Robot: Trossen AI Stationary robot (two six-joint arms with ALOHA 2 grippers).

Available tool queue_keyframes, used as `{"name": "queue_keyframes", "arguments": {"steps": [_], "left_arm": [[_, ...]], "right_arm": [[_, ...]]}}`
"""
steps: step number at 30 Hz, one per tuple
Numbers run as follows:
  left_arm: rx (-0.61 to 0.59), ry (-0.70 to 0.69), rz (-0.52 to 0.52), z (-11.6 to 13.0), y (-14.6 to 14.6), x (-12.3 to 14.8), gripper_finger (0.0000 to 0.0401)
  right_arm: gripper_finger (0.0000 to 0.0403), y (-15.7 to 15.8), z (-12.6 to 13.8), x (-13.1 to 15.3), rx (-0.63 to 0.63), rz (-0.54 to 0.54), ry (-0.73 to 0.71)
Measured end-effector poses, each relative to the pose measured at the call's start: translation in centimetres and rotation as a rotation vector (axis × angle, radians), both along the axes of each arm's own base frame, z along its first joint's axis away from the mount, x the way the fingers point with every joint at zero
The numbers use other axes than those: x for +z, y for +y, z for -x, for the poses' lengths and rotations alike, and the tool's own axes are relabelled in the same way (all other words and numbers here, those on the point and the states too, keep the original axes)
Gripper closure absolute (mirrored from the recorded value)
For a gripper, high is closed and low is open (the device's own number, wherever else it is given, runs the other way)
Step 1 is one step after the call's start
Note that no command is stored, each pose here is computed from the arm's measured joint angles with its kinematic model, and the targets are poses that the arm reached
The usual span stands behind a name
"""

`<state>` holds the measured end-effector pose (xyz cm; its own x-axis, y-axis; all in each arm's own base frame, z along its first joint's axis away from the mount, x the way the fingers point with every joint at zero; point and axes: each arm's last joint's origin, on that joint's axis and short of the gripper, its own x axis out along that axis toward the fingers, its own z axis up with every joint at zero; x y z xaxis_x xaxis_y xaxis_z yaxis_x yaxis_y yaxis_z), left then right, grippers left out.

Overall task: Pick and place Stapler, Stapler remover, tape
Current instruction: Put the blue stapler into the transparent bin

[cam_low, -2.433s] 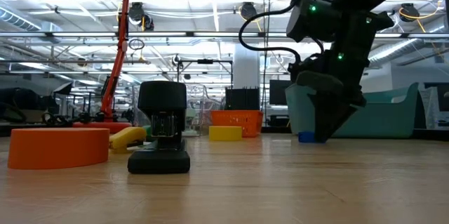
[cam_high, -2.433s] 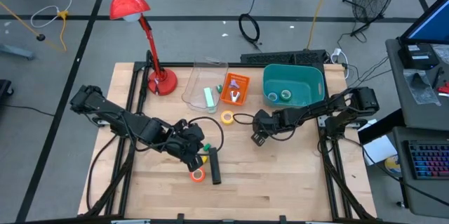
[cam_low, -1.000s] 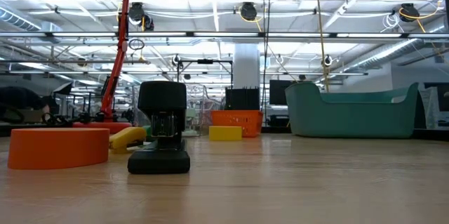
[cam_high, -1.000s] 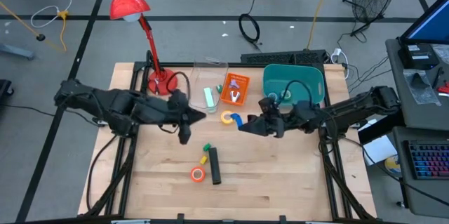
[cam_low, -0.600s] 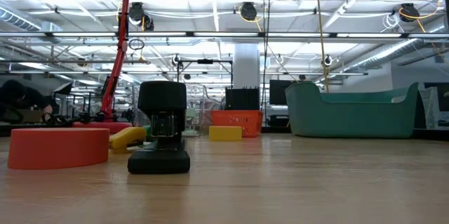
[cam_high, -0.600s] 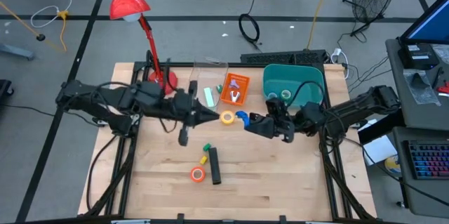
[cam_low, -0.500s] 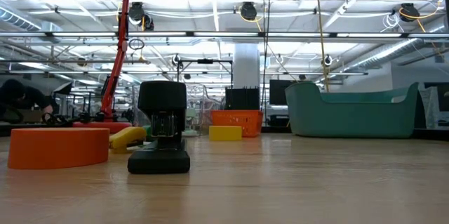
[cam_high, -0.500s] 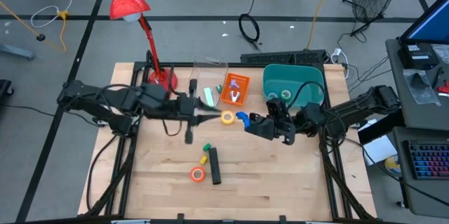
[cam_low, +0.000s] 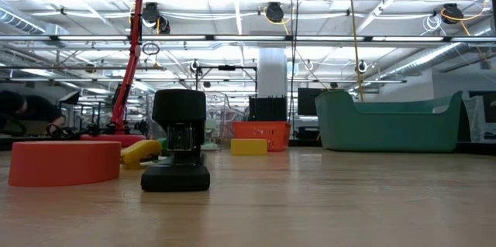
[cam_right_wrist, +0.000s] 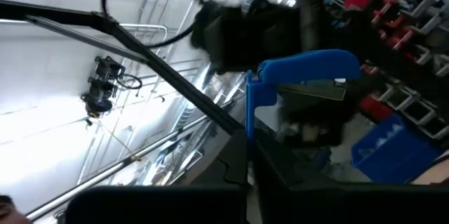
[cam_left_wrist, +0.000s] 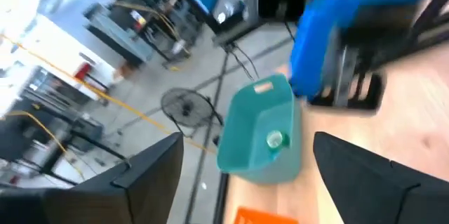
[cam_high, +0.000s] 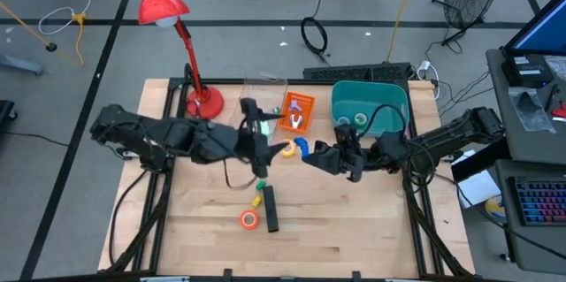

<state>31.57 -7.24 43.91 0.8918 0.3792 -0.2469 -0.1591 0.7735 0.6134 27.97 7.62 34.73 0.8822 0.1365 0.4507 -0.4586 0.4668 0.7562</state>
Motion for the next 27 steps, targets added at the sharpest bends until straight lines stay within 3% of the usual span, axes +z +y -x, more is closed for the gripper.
{"name": "queue_keyframes", "arguments": {"steps": [4, 11, 15, 27], "left_arm": [[-0.021, 0.006, -0.02, 0.1, -0.9, 0.0, 0.0092], [-0.008, -0.026, 0.015, 0.1, -0.8, 0.3, 0.0157], [-0.059, -0.026, 0.083, -0.5, -0.6, -0.1, 0.0179], [-0.079, 0.028, 0.093, -2.2, -1.1, -1.8, 0.0187]], "right_arm": [[0.0403, -0.3, -0.1, -0.1, -0.06, 0.004, 0.014], [0.0403, -0.5, -0.5, -0.6, -0.068, 0.002, 0.044], [0.0403, -0.4, -0.8, -0.9, -0.062, -0.011, 0.056], [0.0403, -0.4, -1.2, -1.3, -0.08, -0.02, 0.055]]}}
